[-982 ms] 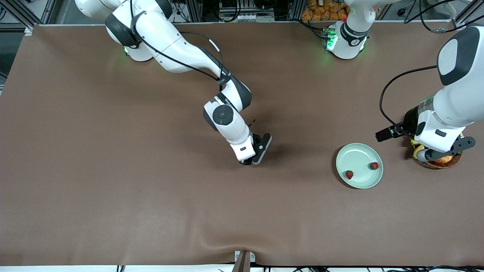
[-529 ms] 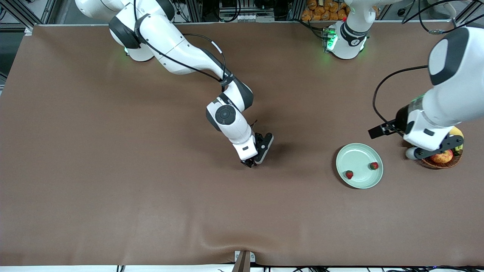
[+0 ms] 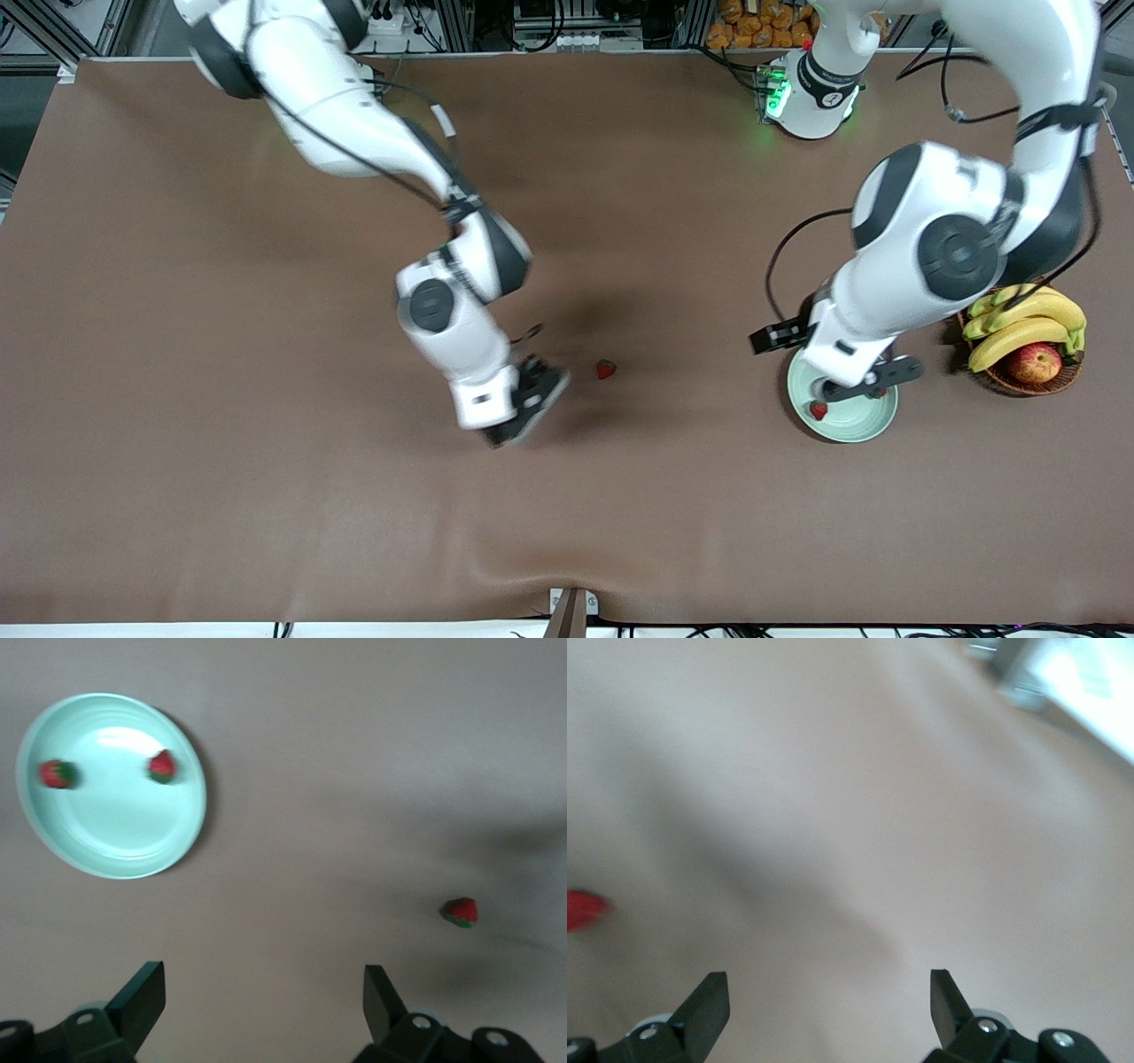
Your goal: Collect all strawberries into plate
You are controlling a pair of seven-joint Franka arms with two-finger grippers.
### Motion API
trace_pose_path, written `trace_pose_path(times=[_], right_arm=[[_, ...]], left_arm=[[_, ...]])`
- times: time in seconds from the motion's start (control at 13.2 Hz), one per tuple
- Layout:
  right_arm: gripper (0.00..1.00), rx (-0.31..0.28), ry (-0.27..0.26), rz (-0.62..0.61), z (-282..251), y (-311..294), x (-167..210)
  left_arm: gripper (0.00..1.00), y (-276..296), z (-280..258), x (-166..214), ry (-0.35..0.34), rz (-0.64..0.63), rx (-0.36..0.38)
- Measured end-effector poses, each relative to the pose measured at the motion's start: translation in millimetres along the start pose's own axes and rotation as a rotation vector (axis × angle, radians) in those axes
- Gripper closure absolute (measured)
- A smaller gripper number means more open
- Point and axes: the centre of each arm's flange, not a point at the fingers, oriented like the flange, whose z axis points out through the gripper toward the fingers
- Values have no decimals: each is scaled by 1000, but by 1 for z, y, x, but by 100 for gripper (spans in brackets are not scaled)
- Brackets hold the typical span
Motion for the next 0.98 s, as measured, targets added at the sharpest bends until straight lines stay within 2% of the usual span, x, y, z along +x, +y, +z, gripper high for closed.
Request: trace_pose_path(times=[0.23,0.45,0.6,0.76,0.98], right_arm=[[0,-53,-14,144,-40,104,-55],[0,-95,-37,279,-90,178,-127],[0,-128,-52,353,-132,206,-174],[0,-161,-76,412,-180,220,-214],[0,-126,-133,526,-248,220,-247]], left_arm=[[11,57,44,-17,11,2,-29],[11,94,106,-15,40,29,-95],[11,121,143,-22,70,58,-138],[11,142,177,-34,90,102,-136],[16,160,214,-47,110,146,-141]])
